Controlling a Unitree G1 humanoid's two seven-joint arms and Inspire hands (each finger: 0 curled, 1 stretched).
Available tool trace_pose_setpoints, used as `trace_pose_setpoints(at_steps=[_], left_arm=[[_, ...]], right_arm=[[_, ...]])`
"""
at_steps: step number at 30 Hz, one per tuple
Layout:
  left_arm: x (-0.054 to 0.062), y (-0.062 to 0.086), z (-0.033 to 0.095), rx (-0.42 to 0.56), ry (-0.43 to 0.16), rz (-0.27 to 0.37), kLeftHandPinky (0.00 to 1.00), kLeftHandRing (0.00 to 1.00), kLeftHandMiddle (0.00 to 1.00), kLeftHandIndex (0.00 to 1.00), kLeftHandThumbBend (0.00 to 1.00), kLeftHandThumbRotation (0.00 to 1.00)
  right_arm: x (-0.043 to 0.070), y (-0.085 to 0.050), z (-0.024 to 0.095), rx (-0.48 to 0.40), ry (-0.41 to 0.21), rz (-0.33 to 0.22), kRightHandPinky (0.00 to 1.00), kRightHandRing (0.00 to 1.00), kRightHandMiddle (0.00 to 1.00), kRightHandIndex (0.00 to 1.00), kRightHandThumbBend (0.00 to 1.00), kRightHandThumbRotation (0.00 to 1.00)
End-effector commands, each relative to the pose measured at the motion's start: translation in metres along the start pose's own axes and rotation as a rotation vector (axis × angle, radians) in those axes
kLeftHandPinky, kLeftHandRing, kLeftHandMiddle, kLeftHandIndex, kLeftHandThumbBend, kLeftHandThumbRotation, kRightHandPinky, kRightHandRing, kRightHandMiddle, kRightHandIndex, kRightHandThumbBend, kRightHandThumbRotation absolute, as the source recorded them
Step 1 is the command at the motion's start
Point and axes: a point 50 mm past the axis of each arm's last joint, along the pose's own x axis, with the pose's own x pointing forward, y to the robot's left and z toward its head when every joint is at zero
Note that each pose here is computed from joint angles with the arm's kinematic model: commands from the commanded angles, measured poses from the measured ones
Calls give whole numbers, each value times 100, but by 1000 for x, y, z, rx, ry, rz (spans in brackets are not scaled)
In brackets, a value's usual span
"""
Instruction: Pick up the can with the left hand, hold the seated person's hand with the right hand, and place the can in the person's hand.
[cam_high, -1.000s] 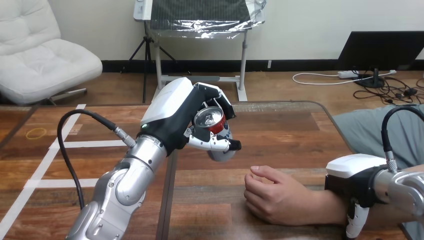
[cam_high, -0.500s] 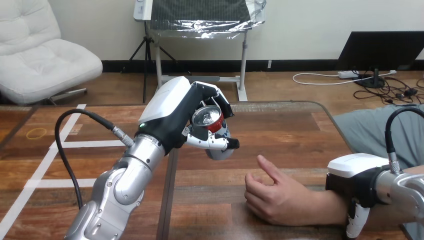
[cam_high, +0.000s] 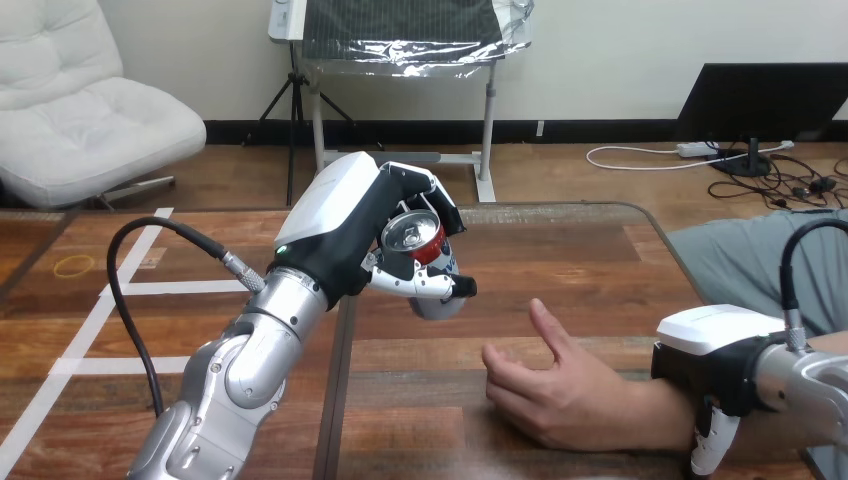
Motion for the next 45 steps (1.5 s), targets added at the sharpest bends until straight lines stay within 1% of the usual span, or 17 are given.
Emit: trace_pose_setpoints(at_steps=[1,3,7,11,13,17,22,26,32,34,40,43,45], left_arm=[[11,19,11,-17,-48,67,32,37,44,47,64,0],[12,18,11,-33,-45,64,32,37,44,47,64,0],[13,17,11,-55,-35,55,32,37,44,47,64,0],[15,16,10,-73,-25,38,31,37,44,47,64,0],[15,16,10,-75,-23,36,31,36,44,47,64,0],[18,15,10,-99,-12,19,31,36,43,47,64,0],[21,15,9,-121,4,3,30,36,43,47,65,0],[27,14,10,-142,20,-19,30,36,43,47,66,0],[34,13,11,-170,33,-39,29,35,43,47,68,0],[35,13,12,-176,35,-43,29,35,43,47,69,0],[43,12,15,-211,44,-63,28,35,43,47,69,0],[49,12,20,-224,44,-75,28,35,43,47,70,0],[52,13,22,-227,45,-80,28,35,43,47,70,0]], right_arm=[[-4,0,-4,75,-10,-27,12,21,32,35,70,0],[-6,-2,-6,75,-10,-45,12,21,32,35,70,0],[-8,-6,-8,68,0,-56,12,20,32,35,70,0],[-11,-14,-10,85,11,-86,12,20,32,35,70,0],[-11,-15,-11,90,12,-92,12,20,32,35,70,0],[-16,-24,-12,91,18,-118,12,20,31,35,71,0],[-20,-31,-13,81,15,-139,12,21,31,35,71,0],[-25,-41,-13,67,19,-170,13,21,31,34,72,0],[-31,-52,-13,58,31,-194,12,20,30,35,71,0],[-32,-54,-13,56,33,-197,12,20,30,35,71,0],[-39,-66,-10,31,14,-252,12,20,30,35,72,0],[-44,-73,-8,5,-3,-286,14,21,31,36,74,0],[-46,-77,-7,-9,-7,-298,14,22,32,36,74,0]])
